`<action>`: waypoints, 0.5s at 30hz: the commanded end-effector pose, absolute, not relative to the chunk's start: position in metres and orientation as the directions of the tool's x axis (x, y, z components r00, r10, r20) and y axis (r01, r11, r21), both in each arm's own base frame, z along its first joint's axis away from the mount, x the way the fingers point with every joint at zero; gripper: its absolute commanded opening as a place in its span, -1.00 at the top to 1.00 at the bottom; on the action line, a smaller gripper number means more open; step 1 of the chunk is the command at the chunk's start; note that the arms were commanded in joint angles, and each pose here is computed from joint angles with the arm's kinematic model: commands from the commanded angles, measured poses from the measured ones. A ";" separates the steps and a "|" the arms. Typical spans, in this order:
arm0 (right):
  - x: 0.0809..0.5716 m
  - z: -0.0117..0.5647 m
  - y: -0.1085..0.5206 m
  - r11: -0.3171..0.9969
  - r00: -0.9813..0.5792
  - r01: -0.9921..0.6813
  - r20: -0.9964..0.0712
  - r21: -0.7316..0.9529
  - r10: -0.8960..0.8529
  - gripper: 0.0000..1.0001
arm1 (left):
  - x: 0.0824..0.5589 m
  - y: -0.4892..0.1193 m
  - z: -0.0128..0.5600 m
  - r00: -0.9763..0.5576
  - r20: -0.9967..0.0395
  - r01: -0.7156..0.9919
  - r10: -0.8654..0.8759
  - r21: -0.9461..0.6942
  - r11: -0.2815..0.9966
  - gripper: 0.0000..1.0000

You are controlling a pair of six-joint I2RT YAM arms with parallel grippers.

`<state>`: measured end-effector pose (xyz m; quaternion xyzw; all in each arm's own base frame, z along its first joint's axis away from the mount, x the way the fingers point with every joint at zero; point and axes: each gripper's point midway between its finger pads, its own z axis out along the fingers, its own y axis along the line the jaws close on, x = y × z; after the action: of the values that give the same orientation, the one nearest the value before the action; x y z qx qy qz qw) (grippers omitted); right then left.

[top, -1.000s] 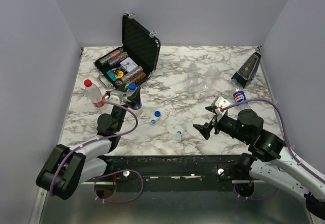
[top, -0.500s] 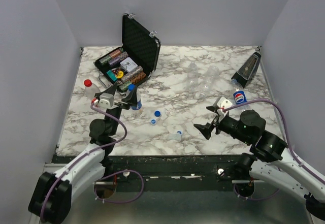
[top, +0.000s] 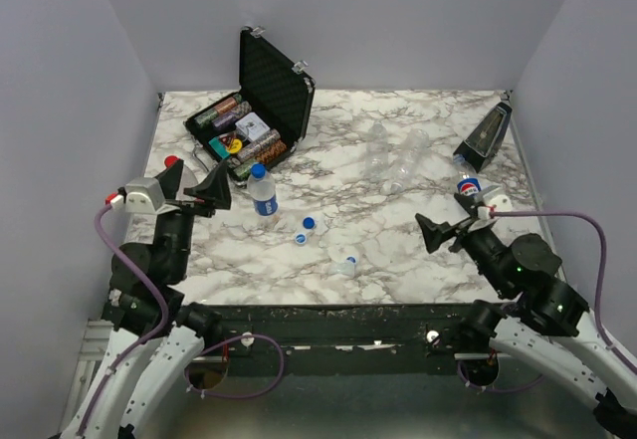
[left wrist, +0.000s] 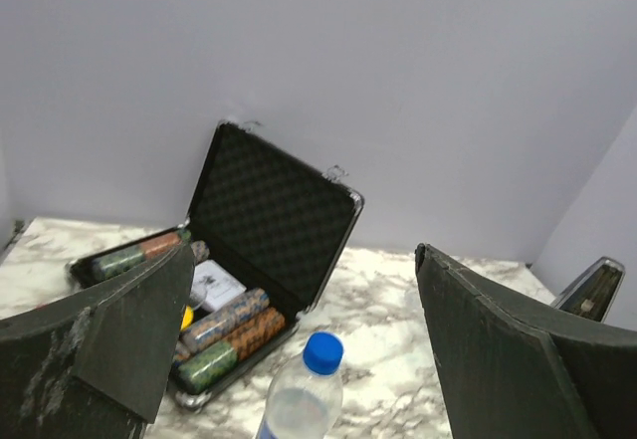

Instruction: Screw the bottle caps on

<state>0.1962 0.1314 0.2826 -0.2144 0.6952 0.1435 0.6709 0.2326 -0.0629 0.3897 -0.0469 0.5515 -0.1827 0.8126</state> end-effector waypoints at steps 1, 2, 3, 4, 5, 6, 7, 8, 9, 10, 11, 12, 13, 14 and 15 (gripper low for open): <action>0.202 0.302 0.079 0.967 0.064 -0.253 -0.998 -0.016 0.000 -1.00 | 0.213 -0.034 0.358 0.160 -0.958 0.089 -0.239 -0.227 0.970 -0.98; 0.200 0.304 0.073 0.972 0.085 -0.235 -0.996 -0.017 0.003 -1.00 | 0.207 -0.027 0.360 0.161 -0.955 0.065 -0.250 -0.242 0.968 -0.98; 0.199 0.304 0.066 0.977 0.100 -0.211 -0.995 -0.020 0.001 -1.00 | 0.202 -0.021 0.360 0.160 -0.950 0.043 -0.267 -0.264 0.964 -0.98; 0.198 0.306 0.058 0.983 0.117 -0.184 -0.993 -0.012 0.010 -1.00 | 0.195 -0.014 0.363 0.173 -0.944 0.024 -0.282 -0.282 0.959 -0.98; 0.196 0.309 0.049 0.988 0.133 -0.154 -0.991 -0.001 0.019 -1.00 | 0.186 -0.007 0.370 0.199 -0.934 0.015 -0.298 -0.301 0.954 -0.98; 0.194 0.311 0.042 0.992 0.149 -0.128 -0.989 0.004 0.023 -1.00 | 0.181 -0.002 0.371 0.212 -0.929 0.007 -0.304 -0.309 0.951 -0.98; 0.193 0.312 0.036 0.994 0.165 -0.111 -0.986 0.009 0.028 -1.00 | 0.175 0.002 0.371 0.229 -0.923 0.003 -0.308 -0.316 0.949 -0.98; 0.192 0.312 0.031 0.996 0.178 -0.093 -0.983 0.016 0.032 -1.00 | 0.171 0.006 0.371 0.250 -0.917 -0.003 -0.312 -0.323 0.947 -0.98; 0.190 0.314 0.027 0.996 0.198 -0.082 -0.979 0.027 0.043 -1.00 | 0.167 0.010 0.370 0.273 -0.908 -0.008 -0.319 -0.334 0.943 -0.99; 0.189 0.314 0.024 0.997 0.211 -0.075 -0.976 0.034 0.049 -1.00 | 0.164 0.014 0.369 0.295 -0.898 -0.017 -0.326 -0.346 0.938 -0.98; 0.188 0.315 0.022 0.997 0.228 -0.071 -0.972 0.038 0.054 -1.00 | 0.163 0.016 0.366 0.305 -0.893 -0.022 -0.331 -0.354 0.935 -0.98; 0.187 0.315 0.020 0.997 0.243 -0.066 -0.968 0.048 0.062 -1.00 | 0.164 0.017 0.362 0.304 -0.894 -0.026 -0.329 -0.353 0.935 -0.98; 0.188 0.313 0.020 0.997 0.246 -0.059 -0.967 0.048 0.061 -1.00 | 0.166 0.016 0.357 0.297 -0.899 -0.035 -0.321 -0.346 0.938 -0.98; 0.185 0.316 0.016 0.996 0.273 -0.057 -0.958 0.070 0.083 -1.00 | 0.170 0.015 0.351 0.282 -0.908 -0.042 -0.310 -0.334 0.942 -0.98; 0.184 0.315 0.014 0.996 0.287 -0.056 -0.954 0.075 0.088 -1.00 | 0.173 0.013 0.348 0.272 -0.913 -0.043 -0.304 -0.327 0.944 -0.99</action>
<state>0.1874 0.0321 0.3097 -0.0261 0.6223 0.0585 0.7801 0.1577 0.0110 0.3822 -0.1386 0.5568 -0.1196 0.8102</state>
